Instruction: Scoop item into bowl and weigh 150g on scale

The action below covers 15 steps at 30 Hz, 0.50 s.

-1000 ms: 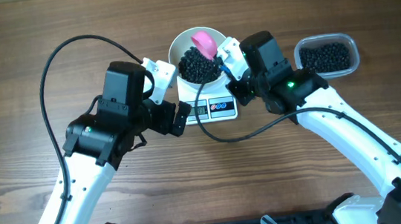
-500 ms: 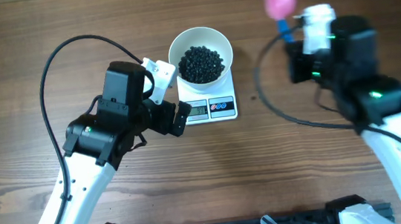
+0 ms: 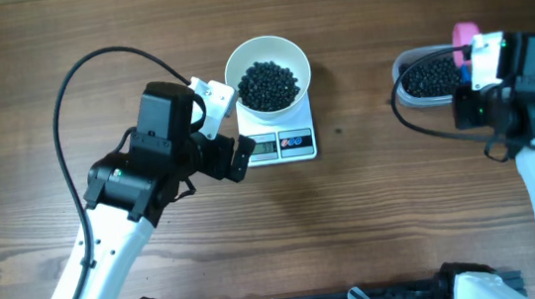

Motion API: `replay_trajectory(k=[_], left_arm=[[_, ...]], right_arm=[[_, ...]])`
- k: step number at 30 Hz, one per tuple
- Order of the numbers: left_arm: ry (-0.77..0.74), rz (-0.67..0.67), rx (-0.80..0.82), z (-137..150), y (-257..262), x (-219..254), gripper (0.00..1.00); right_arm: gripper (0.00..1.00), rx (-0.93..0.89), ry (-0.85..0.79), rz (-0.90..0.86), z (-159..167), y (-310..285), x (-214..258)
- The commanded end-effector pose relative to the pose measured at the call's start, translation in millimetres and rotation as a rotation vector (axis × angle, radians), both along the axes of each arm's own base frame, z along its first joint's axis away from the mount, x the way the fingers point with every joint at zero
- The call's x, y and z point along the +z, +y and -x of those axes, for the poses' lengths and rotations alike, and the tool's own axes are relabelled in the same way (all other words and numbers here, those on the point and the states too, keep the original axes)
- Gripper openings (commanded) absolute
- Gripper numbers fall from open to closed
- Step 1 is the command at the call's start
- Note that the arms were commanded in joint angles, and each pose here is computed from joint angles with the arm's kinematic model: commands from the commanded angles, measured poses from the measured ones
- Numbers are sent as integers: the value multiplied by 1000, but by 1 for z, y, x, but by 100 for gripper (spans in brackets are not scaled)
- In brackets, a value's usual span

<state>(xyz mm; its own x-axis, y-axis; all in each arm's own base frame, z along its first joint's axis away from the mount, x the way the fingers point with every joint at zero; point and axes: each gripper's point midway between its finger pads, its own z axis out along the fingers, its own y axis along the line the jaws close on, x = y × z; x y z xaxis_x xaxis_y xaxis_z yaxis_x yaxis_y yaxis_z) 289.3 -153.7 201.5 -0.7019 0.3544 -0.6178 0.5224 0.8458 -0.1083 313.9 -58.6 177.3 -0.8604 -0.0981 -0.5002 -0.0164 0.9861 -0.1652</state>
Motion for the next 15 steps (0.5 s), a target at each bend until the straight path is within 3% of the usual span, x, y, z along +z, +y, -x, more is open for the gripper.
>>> replay_trajectory(k=[1,5,10,15], left_arm=[[-9,21,-9,-1,-5,7,100],[-9,21,-9,-1,-5,7,100],[-9,21,-9,-1,-5,7,100],[-9,21,-9,-1,-5,7,100]], right_arm=[[4,83,72,-82,-7,16,-22],[4,91,140,-107,-8,18,-42],[4,111,223,63,-2,-8,-53],[4,146,205,84,-12,-9,-56]])
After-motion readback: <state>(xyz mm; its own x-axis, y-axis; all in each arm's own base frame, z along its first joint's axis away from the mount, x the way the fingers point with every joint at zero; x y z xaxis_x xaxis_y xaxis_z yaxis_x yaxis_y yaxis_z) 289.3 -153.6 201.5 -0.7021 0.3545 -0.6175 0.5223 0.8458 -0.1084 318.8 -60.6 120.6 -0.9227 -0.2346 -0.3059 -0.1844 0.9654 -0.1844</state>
